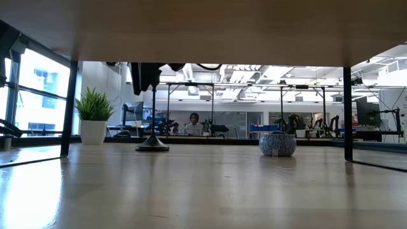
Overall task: Pick & Place candle stick holders
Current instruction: Put the black candle holder on the shelf
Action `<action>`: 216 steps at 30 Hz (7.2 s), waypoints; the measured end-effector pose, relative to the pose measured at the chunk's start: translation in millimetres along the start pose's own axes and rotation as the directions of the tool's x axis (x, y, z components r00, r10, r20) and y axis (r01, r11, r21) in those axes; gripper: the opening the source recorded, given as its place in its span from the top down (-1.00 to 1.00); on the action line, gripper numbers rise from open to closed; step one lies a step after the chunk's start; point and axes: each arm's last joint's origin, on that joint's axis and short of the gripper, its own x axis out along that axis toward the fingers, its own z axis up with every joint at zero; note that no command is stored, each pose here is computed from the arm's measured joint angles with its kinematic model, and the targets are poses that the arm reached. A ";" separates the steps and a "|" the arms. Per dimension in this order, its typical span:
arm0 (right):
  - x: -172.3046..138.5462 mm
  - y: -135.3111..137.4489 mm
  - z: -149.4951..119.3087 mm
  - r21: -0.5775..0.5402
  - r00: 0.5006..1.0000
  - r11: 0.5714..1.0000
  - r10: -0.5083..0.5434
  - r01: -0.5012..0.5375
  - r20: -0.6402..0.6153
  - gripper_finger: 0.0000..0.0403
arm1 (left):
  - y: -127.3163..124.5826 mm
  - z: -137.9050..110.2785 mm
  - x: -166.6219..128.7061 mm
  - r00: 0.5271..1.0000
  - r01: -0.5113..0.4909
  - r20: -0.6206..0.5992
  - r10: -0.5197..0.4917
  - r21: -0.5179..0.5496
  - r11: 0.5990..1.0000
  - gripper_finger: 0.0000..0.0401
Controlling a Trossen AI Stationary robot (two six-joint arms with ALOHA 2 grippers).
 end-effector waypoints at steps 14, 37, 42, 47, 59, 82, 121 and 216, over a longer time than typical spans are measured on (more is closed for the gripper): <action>0.0 -0.2 0.1 0.010 1.000 1.000 -0.008 0.008 0.002 -0.93 | -1.7 5.3 -0.3 0.998 0.016 0.057 -0.016 0.011 1.000 -0.13; 0.0 0.1 0.0 0.035 1.000 0.999 0.003 -0.003 -0.001 -0.93 | -2.8 12.1 -1.3 0.990 -0.001 0.139 0.000 0.012 1.000 0.23; 0.0 0.1 0.0 0.034 1.000 0.999 0.004 -0.003 -0.001 -0.93 | -2.7 9.6 -1.1 0.994 0.014 0.108 -0.016 0.016 1.000 0.46; 0.0 0.1 0.0 0.033 1.000 0.999 0.004 -0.004 -0.001 -0.93 | -2.2 8.8 -1.0 0.995 0.004 0.101 -0.007 0.030 1.000 0.46; 0.0 0.1 0.0 0.026 1.000 1.000 0.002 -0.002 -0.001 -0.93 | -2.7 6.3 -17.5 0.994 0.009 0.112 -0.009 0.006 1.000 0.46; 0.2 0.8 -0.2 0.047 1.000 0.999 0.025 -0.025 -0.008 -0.93 | -39.4 -64.1 -169.6 0.826 0.270 0.478 -0.300 0.133 0.954 0.46; 0.3 -1.7 0.6 0.008 0.998 0.998 -0.055 0.055 0.017 -0.93 | -134.3 -120.3 -171.0 0.730 0.392 0.409 -0.548 0.406 0.825 0.46; 9.9 -15.3 3.4 0.009 0.998 0.998 -0.057 0.057 -0.017 -0.93 | -175.7 -108.3 -121.3 0.840 0.446 0.065 -0.538 0.480 0.755 0.15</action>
